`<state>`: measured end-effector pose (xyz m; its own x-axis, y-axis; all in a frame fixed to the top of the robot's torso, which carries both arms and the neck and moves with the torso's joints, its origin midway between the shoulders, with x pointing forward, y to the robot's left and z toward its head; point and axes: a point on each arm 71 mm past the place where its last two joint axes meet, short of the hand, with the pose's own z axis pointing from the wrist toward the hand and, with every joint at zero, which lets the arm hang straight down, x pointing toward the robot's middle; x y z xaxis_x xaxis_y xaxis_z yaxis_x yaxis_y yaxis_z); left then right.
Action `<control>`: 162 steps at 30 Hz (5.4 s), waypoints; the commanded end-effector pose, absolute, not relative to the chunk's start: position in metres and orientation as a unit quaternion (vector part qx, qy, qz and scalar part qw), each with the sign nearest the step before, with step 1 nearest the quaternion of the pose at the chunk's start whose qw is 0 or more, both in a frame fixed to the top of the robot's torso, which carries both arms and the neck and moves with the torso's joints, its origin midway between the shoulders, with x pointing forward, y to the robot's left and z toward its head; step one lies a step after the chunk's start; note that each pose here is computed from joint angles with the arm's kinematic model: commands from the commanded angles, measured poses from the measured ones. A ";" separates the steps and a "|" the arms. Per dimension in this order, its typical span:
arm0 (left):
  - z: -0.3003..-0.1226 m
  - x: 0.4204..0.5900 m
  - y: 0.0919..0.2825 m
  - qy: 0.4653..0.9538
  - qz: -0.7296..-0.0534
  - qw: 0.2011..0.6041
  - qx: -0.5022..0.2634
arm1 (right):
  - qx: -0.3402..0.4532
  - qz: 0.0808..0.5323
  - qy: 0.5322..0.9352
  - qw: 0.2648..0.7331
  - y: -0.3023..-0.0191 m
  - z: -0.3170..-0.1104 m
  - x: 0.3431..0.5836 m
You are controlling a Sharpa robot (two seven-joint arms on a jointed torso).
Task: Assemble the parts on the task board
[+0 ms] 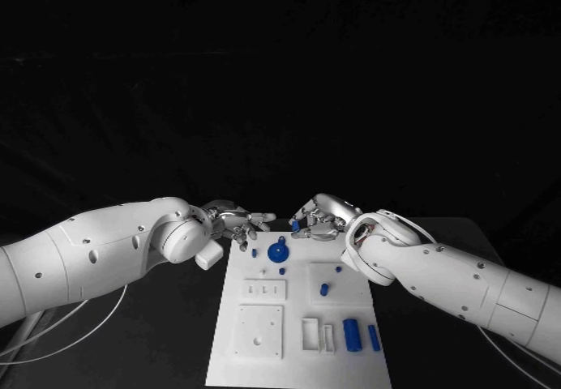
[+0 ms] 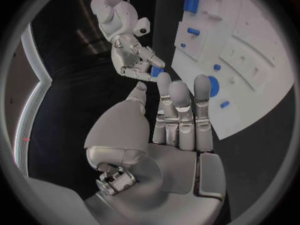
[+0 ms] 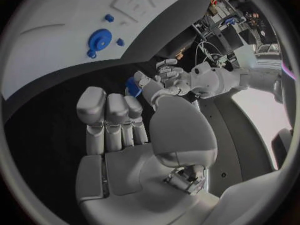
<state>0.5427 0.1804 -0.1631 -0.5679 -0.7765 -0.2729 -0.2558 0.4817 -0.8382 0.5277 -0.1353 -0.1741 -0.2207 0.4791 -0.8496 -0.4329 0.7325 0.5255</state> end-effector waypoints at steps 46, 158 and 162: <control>-0.168 0.541 0.157 0.836 -0.321 0.352 -0.272 | -0.019 0.346 0.716 0.607 -0.086 -0.180 0.518; -0.236 0.517 0.163 0.858 -0.198 0.422 -0.215 | 0.200 0.388 0.600 0.670 -0.248 -0.120 0.553; -0.247 0.516 0.161 0.859 -0.192 0.423 -0.213 | 0.201 0.389 0.600 0.670 -0.246 -0.119 0.554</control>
